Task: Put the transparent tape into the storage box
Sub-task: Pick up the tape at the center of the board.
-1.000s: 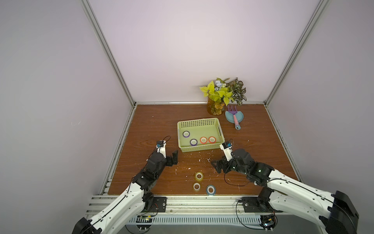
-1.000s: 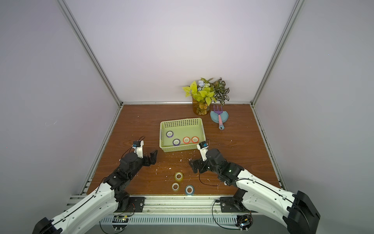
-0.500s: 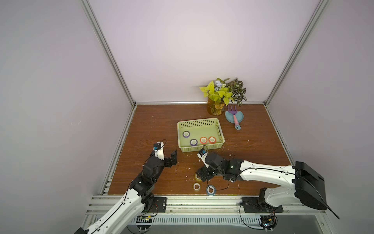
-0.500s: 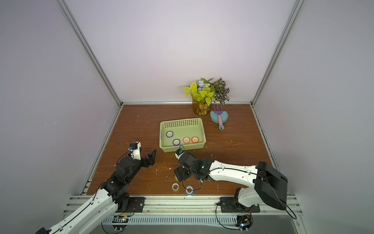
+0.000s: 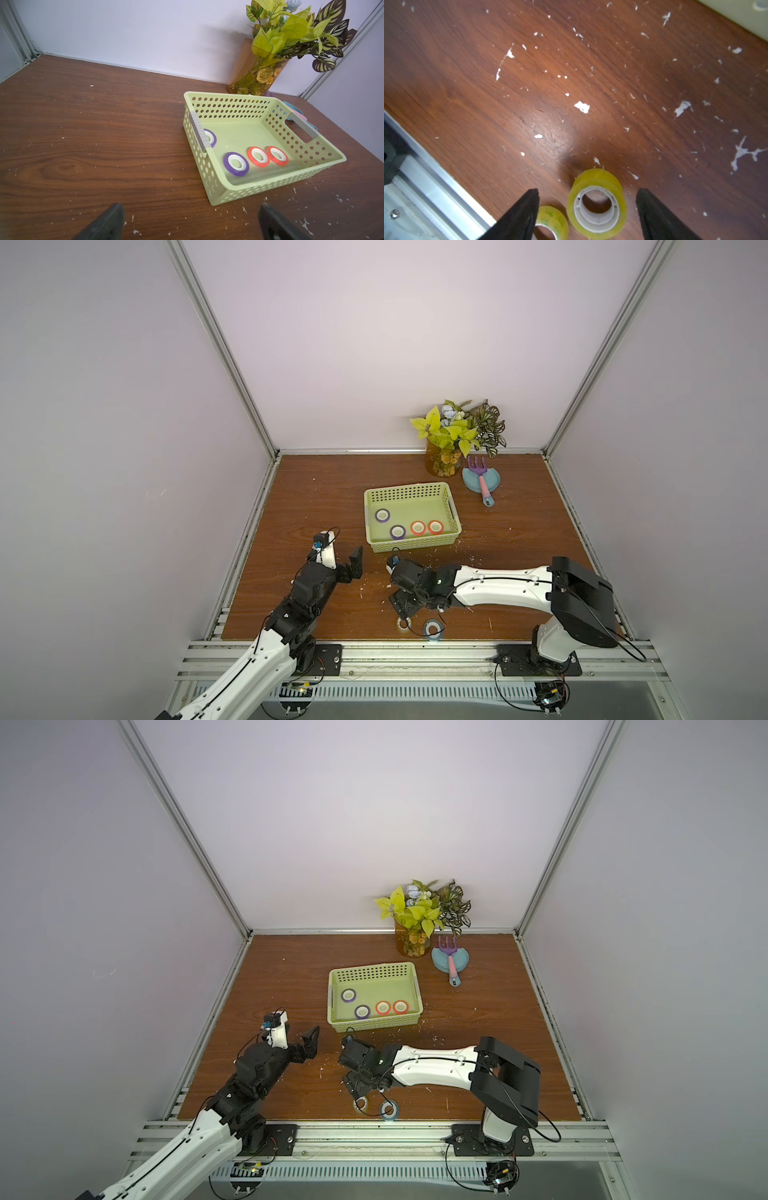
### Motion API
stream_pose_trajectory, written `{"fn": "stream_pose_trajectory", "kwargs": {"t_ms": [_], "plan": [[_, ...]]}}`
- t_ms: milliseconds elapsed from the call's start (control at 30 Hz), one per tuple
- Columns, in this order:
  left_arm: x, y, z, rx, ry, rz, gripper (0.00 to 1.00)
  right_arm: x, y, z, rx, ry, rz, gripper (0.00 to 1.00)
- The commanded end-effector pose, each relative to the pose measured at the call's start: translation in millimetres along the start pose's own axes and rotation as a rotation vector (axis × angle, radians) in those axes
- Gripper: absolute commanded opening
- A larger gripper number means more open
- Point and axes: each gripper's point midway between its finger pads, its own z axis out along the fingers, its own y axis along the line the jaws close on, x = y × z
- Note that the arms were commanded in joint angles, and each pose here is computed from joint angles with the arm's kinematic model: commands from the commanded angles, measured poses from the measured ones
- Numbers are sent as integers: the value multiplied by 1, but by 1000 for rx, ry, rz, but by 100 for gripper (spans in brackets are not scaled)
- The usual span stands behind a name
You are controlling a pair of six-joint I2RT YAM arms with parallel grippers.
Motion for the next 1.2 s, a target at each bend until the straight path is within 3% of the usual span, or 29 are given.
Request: {"fn": "stream_pose_trajectory", "kwargs": {"t_ms": [0,333,500,1167], "plan": [[-3,4,1,-14,-17,-3,99,0,-3,-3,45,24,15,78],[-3,4,1,-14,-19,-4,99,10,-13,5,100,63,32,71],[-3,4,1,-15,-18,-4,99,14,-16,7,112,77,35,61],[-3,4,1,-18,-19,-4,99,3,-26,-13,128,47,57,52]]}}
